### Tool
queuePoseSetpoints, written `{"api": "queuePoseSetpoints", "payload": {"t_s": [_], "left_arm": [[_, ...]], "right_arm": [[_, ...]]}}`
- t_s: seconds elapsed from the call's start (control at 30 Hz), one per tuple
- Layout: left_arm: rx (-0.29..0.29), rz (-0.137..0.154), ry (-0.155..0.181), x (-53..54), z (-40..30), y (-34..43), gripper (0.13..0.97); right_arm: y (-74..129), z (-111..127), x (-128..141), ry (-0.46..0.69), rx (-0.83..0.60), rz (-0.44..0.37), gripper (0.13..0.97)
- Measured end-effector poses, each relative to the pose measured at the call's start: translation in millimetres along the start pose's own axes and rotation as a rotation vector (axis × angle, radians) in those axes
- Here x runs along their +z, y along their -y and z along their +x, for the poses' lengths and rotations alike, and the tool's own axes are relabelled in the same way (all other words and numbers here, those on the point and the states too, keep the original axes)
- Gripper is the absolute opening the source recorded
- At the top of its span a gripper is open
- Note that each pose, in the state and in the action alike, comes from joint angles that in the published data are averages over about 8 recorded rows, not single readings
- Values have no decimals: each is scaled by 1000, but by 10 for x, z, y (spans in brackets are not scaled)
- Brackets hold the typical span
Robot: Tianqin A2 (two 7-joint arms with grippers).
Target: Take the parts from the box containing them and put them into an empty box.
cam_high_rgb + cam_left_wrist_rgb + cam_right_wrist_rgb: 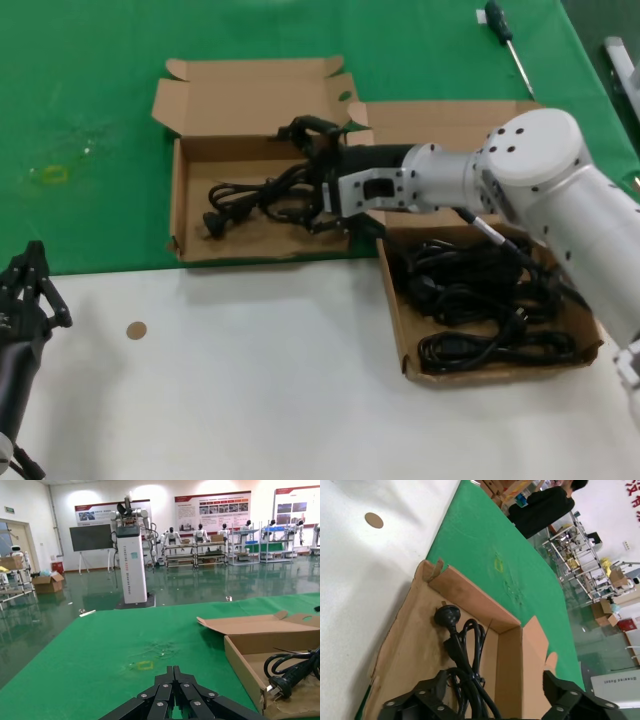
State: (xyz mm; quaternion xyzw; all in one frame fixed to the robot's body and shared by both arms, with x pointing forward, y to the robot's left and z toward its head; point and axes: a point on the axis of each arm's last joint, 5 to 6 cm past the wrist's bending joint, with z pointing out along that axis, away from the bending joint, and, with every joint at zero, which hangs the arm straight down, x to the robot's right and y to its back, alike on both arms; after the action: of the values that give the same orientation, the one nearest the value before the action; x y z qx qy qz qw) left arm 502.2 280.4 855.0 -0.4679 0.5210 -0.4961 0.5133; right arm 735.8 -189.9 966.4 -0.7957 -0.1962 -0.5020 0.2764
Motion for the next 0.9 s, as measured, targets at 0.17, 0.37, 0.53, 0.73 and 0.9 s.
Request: {"api": "queuePoseSetpoints", "payload": {"t_s": [0.17, 0.37, 0.53, 0.73, 0.9], "left_arm": [[0, 0, 0, 0, 0, 0, 152], [0, 0, 0, 0, 0, 0, 152], [0, 0, 0, 0, 0, 0, 154], [0, 0, 0, 0, 0, 0, 158], [0, 0, 0, 0, 0, 0, 200]], "right_arm": [[6, 18, -137, -15, -8, 3, 708], [46, 19, -334, -45, -13, 19, 753], [72, 16, -426, -62, -15, 28, 844], [75, 7, -436, -65, -11, 29, 909], [83, -54, -442, -84, 23, 29, 955]]}}
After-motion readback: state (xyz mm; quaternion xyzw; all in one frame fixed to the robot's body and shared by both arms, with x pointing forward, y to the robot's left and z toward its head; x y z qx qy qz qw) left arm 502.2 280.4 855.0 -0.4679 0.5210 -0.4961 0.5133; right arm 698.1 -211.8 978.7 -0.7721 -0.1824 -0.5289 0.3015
